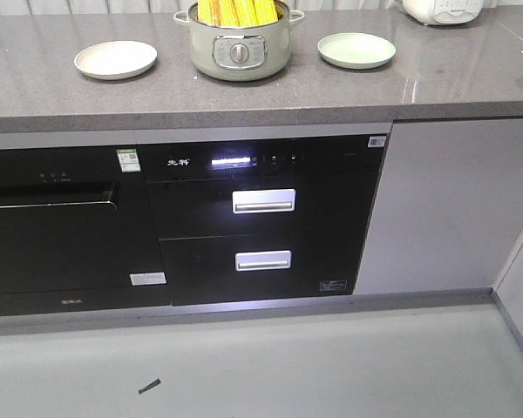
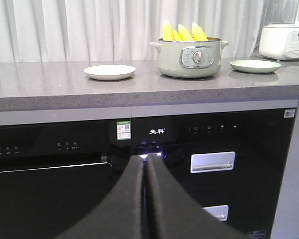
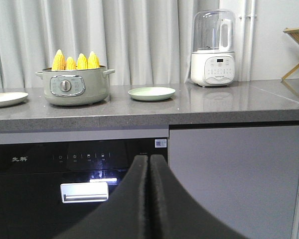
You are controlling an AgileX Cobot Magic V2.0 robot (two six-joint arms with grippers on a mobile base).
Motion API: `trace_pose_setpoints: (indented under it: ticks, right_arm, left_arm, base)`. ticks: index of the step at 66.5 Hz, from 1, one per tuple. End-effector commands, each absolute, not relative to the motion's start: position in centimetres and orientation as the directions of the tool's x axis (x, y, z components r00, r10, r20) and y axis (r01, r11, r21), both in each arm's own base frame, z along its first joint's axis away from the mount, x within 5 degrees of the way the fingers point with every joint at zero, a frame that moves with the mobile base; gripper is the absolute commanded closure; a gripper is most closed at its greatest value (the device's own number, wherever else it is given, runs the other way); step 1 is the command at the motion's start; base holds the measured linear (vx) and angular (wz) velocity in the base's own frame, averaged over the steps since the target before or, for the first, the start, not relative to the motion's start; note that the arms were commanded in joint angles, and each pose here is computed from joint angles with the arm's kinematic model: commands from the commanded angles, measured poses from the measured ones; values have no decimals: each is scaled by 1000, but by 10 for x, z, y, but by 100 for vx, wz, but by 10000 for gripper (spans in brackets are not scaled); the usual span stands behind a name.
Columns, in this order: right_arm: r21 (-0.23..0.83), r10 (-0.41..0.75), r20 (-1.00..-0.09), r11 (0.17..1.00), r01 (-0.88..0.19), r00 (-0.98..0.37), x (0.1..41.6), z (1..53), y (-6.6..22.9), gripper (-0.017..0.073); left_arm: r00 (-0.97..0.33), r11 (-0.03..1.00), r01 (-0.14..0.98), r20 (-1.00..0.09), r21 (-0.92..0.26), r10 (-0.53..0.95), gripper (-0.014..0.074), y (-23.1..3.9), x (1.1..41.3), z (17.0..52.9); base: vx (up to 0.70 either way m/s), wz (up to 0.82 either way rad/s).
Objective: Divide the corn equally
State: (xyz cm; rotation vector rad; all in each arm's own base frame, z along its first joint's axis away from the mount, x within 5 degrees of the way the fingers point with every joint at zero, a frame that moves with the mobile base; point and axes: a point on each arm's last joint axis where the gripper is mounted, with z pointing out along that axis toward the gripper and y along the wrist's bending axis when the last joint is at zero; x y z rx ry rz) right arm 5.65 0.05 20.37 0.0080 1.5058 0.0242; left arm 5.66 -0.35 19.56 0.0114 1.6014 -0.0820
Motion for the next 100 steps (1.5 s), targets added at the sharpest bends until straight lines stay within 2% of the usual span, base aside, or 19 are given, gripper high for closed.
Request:
trace_pose_setpoints:
  ticks: [1,100]
  right_arm:
    - [13,14,-991,1000,-8,133,56,208,0,566]
    - [13,14,-991,1000,-8,133,56,208,0,566]
  left_arm:
    - [49,997,59,-997,-56,-59,600,-3,56,199]
    - [49,997,59,-997,-56,-59,600,-3,56,199]
  base:
    - [23,1]
    - [24,3]
